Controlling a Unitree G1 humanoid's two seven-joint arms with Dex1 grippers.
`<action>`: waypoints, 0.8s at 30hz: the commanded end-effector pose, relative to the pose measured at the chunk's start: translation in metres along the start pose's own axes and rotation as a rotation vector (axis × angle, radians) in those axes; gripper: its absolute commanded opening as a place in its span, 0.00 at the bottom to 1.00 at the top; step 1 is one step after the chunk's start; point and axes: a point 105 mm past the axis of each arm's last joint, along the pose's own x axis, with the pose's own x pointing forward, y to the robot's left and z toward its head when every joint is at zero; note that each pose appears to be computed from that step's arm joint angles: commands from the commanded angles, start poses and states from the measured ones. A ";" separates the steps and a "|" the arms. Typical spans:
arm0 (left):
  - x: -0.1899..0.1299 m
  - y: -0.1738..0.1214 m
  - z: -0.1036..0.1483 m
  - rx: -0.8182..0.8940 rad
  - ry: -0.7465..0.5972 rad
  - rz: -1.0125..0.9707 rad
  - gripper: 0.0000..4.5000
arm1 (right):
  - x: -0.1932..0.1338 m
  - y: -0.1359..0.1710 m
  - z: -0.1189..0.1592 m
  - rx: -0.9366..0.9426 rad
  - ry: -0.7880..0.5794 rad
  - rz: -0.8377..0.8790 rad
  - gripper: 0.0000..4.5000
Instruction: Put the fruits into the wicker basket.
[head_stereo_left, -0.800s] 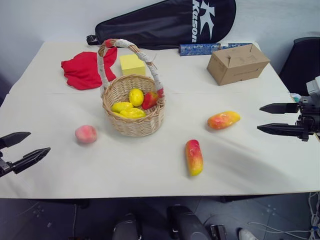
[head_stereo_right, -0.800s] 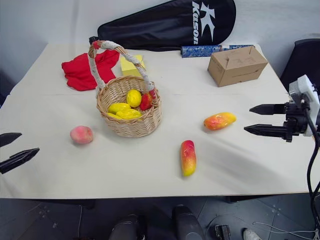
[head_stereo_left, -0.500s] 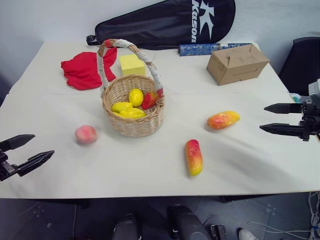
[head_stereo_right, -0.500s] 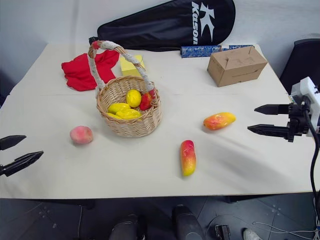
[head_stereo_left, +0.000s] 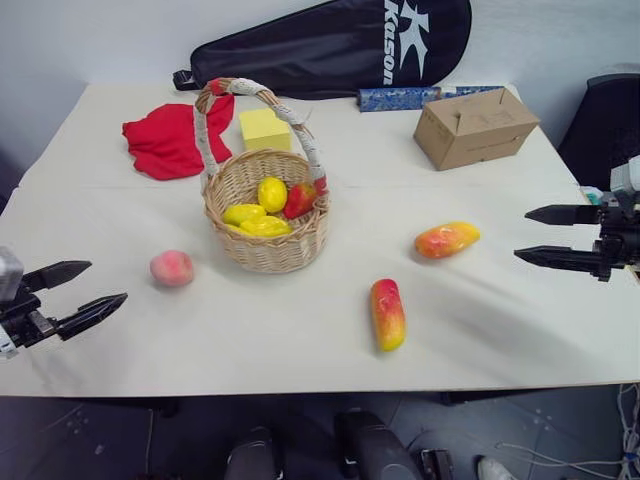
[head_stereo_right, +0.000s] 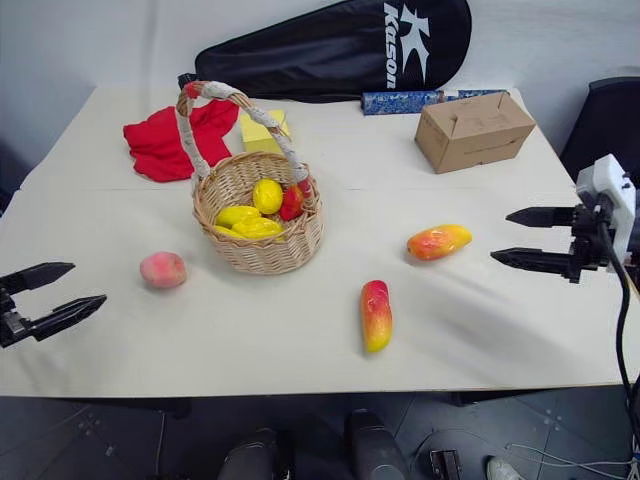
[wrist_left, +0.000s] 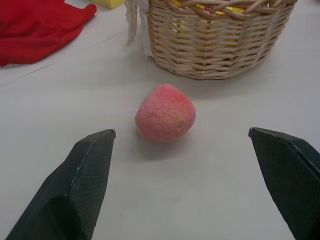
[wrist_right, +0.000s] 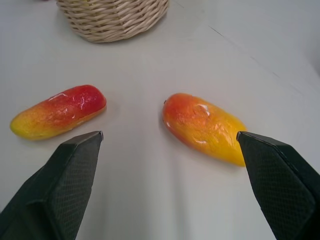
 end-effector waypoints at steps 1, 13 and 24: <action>0.015 0.008 0.001 0.086 0.060 -0.046 1.00 | 0.007 0.026 0.030 -0.076 -0.058 0.102 0.98; 0.091 0.039 0.002 0.254 0.186 -0.151 1.00 | 0.043 0.101 0.071 -0.227 -0.152 0.341 0.98; 0.128 0.034 -0.002 0.205 0.187 -0.227 0.96 | 0.054 0.101 0.078 -0.221 -0.171 0.324 1.00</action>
